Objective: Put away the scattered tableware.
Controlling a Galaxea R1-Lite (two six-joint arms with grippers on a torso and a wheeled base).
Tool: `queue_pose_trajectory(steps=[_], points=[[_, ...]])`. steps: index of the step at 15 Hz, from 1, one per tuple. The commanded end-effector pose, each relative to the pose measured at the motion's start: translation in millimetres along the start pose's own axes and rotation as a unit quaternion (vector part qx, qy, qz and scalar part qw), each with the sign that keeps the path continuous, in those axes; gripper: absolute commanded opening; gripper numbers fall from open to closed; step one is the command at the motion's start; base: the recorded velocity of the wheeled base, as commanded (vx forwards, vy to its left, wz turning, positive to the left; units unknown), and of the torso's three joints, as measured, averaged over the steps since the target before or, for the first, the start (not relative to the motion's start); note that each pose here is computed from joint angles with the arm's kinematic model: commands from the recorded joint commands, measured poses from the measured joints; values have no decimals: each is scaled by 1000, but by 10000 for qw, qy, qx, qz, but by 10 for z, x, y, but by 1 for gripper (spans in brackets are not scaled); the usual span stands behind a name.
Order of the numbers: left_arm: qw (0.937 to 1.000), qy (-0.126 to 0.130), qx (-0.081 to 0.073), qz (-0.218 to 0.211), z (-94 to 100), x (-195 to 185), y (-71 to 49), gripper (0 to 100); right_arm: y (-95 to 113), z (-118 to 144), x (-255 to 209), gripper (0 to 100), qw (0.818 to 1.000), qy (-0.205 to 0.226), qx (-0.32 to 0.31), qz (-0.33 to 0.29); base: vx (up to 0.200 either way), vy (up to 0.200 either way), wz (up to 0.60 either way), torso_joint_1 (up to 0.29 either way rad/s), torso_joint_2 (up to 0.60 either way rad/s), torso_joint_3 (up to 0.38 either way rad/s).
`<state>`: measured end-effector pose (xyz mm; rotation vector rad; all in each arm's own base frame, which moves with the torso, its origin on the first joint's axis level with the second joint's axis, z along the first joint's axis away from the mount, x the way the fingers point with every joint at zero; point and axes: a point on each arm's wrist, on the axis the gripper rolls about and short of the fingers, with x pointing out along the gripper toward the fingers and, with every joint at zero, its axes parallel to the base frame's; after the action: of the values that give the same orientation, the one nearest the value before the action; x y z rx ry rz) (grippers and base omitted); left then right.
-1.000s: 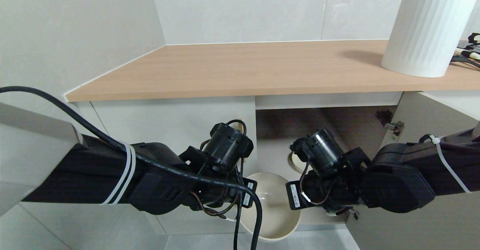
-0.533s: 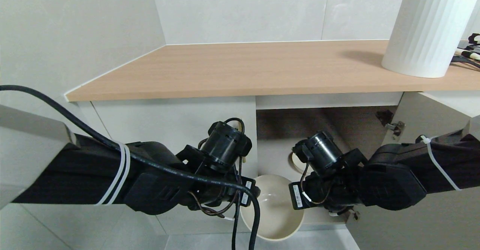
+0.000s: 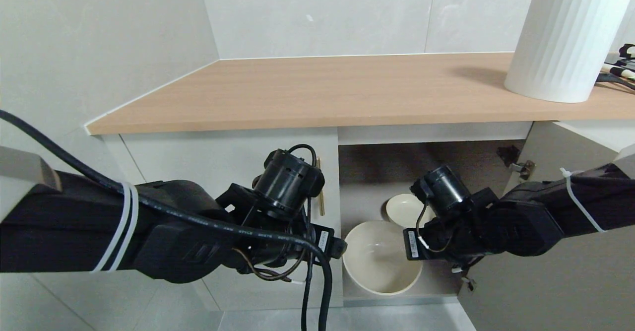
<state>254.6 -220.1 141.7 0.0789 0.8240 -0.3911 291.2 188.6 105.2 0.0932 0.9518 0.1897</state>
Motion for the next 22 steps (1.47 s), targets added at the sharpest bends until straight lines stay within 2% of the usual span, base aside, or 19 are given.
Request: queue_pose_trajectory(steps=[1, 3, 6, 10, 13, 22], points=[[10000, -71, -28, -7, 23, -47, 14, 100, -196, 136, 103, 0, 9993, -62, 303, -204, 0, 0, 0, 0, 0, 0], [10000, -71, -33, -1, 24, -46, 19, 100, -368, 263, 245, 0, 9969, -124, 654, -430, 0, 0, 0, 0, 0, 0], [10000, -80, -46, 7, 31, -46, 28, 100, -490, 413, 435, 0, 9911, -327, 992, -823, 0, 0, 0, 0, 0, 0], [10000, -65, -43, 11, 27, -35, 27, 100, -586, 646, 534, 0, 9807, -653, 1631, -853, 0, 0, 0, 0, 0, 0], [10000, -72, -45, 9, 29, -35, 27, 100, -670, 723, 665, 0, 9755, -773, 1750, -1084, 0, 0, 0, 0, 0, 0], [10000, -44, -39, 18, 21, -14, 25, 100, -879, 837, 1017, 0, 9635, -1196, 2040, -1254, 0, 0, 0, 0, 0, 0]])
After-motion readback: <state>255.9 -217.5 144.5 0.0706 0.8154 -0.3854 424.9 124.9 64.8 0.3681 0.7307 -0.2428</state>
